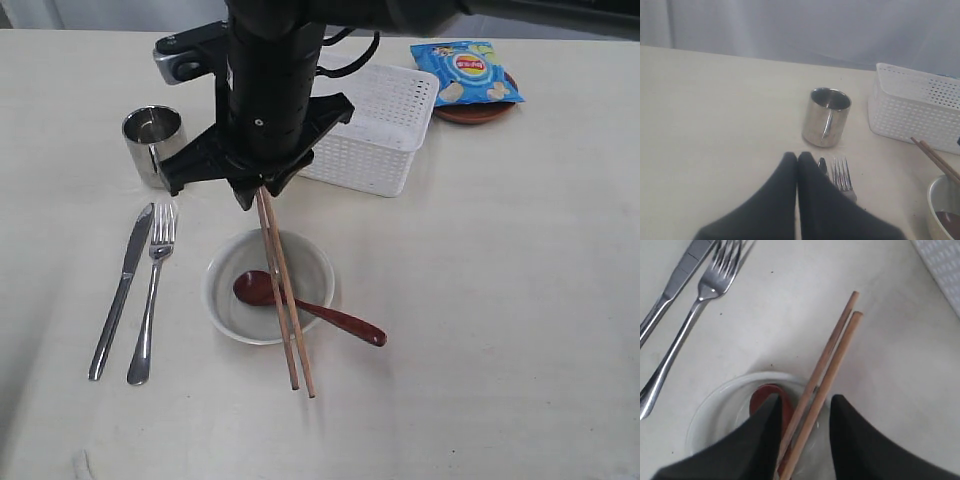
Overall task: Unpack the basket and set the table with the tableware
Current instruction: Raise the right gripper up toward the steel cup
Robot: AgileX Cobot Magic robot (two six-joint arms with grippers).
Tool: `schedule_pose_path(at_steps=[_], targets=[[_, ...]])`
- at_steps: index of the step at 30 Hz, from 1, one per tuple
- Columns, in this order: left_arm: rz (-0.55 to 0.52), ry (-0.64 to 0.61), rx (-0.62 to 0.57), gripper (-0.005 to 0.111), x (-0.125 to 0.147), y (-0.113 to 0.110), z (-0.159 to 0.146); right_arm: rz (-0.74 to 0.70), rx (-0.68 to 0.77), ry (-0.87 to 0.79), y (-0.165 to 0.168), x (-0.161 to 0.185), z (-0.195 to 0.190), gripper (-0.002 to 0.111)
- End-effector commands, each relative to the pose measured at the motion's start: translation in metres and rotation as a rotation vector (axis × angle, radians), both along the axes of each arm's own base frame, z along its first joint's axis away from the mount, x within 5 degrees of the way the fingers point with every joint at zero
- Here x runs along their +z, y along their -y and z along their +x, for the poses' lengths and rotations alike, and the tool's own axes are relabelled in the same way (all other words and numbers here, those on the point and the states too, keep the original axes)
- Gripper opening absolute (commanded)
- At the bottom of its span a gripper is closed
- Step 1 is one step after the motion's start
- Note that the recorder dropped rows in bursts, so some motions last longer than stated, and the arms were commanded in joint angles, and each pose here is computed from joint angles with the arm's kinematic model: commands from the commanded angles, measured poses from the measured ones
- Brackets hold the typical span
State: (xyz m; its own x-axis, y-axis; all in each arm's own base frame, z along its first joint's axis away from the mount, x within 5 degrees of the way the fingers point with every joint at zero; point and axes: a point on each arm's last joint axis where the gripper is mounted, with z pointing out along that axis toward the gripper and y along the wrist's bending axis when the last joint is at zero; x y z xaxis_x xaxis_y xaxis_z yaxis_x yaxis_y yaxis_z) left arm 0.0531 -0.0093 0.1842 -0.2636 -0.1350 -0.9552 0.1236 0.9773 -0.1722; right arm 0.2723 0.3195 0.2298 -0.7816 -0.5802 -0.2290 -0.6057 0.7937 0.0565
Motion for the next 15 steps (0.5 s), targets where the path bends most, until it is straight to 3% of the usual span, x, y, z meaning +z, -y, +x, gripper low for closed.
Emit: schedule_pose_path(at_steps=[1, 6, 13, 15], targets=[[-0.005, 0.011, 0.001, 0.000, 0.000, 0.000, 0.000, 0.017, -0.024, 0.037, 0.001, -0.004, 0.020, 0.032], [-0.005, 0.011, 0.001, 0.000, 0.000, 0.000, 0.000, 0.067, -0.040, 0.090, -0.009, -0.002, 0.041, 0.031], [-0.005, 0.011, 0.001, 0.000, 0.000, 0.000, 0.000, 0.044, -0.008, 0.086, -0.023, -0.019, 0.060, 0.000], [-0.005, 0.011, 0.001, 0.000, 0.000, 0.000, 0.000, 0.039, -0.003, 0.083, -0.026, -0.025, 0.063, 0.000]])
